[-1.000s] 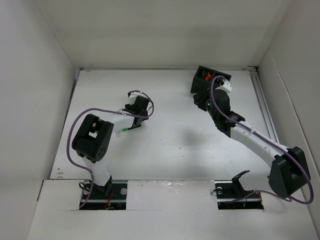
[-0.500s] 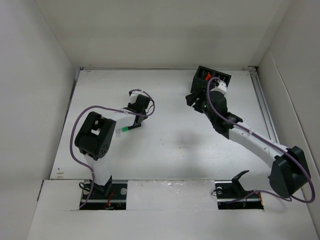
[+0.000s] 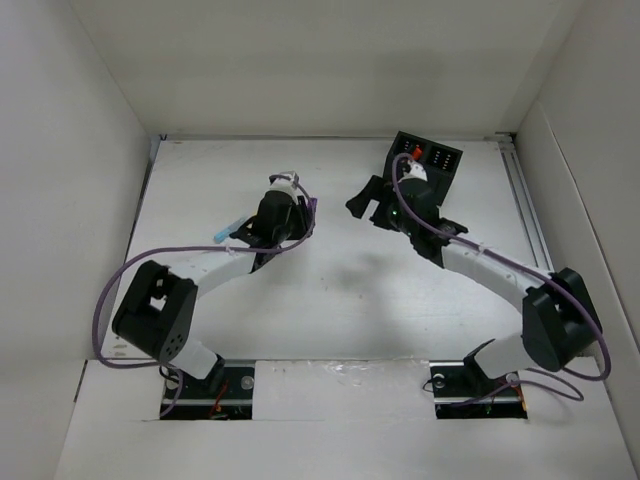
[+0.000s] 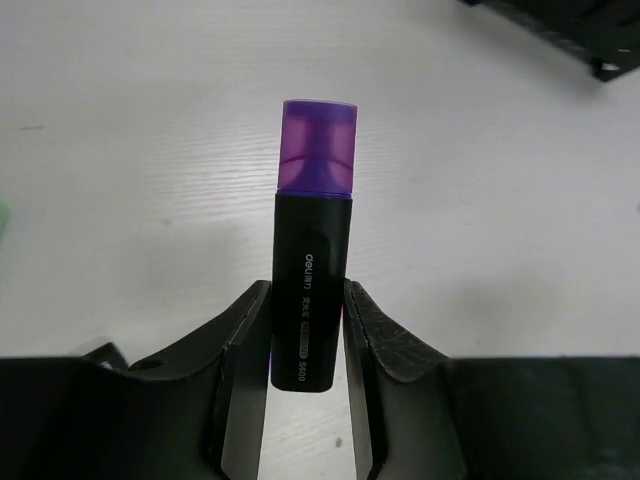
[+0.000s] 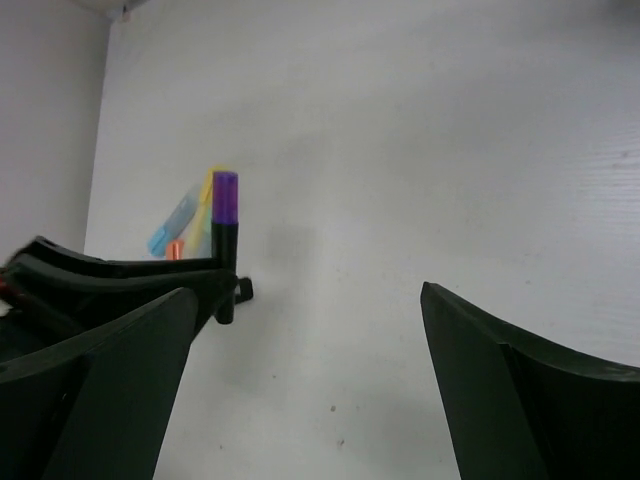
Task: Sort the stationery into containers
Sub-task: Pick up the pen from the center of the board.
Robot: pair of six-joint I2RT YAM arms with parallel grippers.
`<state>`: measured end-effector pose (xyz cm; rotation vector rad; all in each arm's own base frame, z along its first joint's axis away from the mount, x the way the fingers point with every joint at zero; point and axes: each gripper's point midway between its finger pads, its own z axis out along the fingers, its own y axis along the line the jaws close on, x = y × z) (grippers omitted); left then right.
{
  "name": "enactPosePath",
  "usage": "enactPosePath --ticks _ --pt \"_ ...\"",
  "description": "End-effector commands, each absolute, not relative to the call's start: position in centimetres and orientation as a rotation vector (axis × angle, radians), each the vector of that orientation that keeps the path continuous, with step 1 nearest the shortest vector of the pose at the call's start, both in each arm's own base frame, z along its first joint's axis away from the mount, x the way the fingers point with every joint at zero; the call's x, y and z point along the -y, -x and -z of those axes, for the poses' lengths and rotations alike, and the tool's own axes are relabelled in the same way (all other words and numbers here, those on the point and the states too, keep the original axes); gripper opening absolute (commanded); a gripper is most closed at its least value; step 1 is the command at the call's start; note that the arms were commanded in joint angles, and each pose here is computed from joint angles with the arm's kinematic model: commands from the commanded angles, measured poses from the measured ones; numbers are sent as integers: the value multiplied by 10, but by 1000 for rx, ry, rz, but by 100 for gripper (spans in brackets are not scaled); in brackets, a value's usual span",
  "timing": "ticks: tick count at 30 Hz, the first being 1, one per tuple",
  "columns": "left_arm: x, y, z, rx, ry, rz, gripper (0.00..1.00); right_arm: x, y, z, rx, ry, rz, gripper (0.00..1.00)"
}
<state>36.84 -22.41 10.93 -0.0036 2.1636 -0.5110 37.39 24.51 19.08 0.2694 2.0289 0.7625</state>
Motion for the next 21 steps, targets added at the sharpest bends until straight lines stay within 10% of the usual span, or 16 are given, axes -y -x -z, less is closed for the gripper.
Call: enactPosePath --ticks 1,13,17,21 --pt "249 -355 -146 -2034 -143 720 0 -281 -374 -213 -2008 -133 -908 100" --pt "279 -329 -148 -2012 -281 945 0 -331 -385 -184 -2105 -61 -1003 100" --pt "276 -324 -153 -1996 -282 949 0 -340 -391 -168 -2135 -72 -1023 84" --pt "276 -323 -161 -1975 -283 953 0 -347 -386 -172 -2120 -68 -1103 41"
